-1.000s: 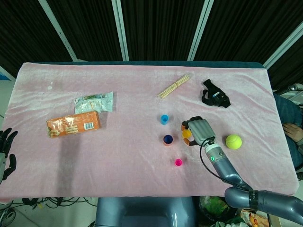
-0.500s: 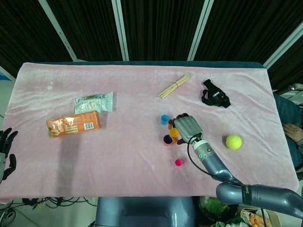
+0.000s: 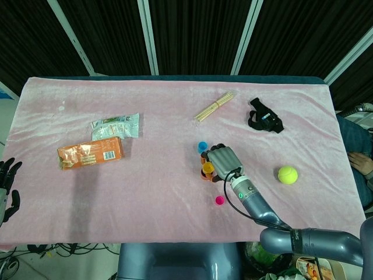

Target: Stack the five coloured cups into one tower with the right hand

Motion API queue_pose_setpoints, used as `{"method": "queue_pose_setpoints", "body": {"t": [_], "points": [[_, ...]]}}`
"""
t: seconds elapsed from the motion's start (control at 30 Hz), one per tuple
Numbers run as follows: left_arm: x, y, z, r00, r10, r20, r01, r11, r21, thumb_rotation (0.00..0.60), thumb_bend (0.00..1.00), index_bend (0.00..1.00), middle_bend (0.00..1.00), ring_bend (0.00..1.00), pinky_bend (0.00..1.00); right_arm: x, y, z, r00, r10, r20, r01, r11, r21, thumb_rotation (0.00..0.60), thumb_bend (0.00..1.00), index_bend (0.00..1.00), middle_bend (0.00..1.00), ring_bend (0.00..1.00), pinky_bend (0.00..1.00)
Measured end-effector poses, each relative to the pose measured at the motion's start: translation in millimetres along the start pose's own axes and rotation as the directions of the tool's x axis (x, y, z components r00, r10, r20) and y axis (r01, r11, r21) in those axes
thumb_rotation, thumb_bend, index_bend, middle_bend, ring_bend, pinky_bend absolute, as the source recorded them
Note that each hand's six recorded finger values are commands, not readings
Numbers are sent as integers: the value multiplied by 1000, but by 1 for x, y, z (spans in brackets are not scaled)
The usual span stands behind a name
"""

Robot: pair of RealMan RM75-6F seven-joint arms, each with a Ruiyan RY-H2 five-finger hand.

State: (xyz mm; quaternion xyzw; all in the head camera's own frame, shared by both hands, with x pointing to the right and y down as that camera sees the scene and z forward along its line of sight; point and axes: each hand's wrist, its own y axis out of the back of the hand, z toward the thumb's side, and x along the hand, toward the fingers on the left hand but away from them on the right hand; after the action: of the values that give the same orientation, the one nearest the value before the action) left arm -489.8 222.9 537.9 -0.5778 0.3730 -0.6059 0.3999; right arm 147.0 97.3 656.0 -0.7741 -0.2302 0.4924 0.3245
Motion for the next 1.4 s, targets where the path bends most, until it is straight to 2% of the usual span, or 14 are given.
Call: {"method": "queue_pose_setpoints", "body": {"t": [0.77,0.83,0.93,1.1,1.17,1.4], "points": [[0,0,-1,1000,1,-2,-1,1000,-1,600,707,68,18,0,12,-3,-12,1,1000,22,2,-22,1000,6,600,288,486,475,277,210],[0,1,-1,1000,2,-5,-2,1000,-4,600,707,68,18,0,12,-3,-15,-1,1000,29,8,-29,1000,7,600,277,450,452,276,210],[0,1,-1,1000,3,-4,-3,1000,-4,600,707,68,18,0,12,-3,-17,-2,999,38,9,-38,999,10,600,243,337,386,267,210],[0,1,-1,1000,3,-4,-3,1000,-4,600,707,68,18,0,12,-2,-19,-3,998,58,8,-58,998,12,600,173,189,187,205,210],[0,1,-1,1000,4,-5,-4,1000,-4,600,707,68,18,0,12,-3,-17,-3,998,58,9,-58,998,13,600,160,153,145,195,210],[0,2,-1,1000,4,-4,-4,1000,-5,600,707,68,18,0,12,-10,1,-2,1000,-16,18,16,1000,-11,600,169,169,180,197,210]]}}
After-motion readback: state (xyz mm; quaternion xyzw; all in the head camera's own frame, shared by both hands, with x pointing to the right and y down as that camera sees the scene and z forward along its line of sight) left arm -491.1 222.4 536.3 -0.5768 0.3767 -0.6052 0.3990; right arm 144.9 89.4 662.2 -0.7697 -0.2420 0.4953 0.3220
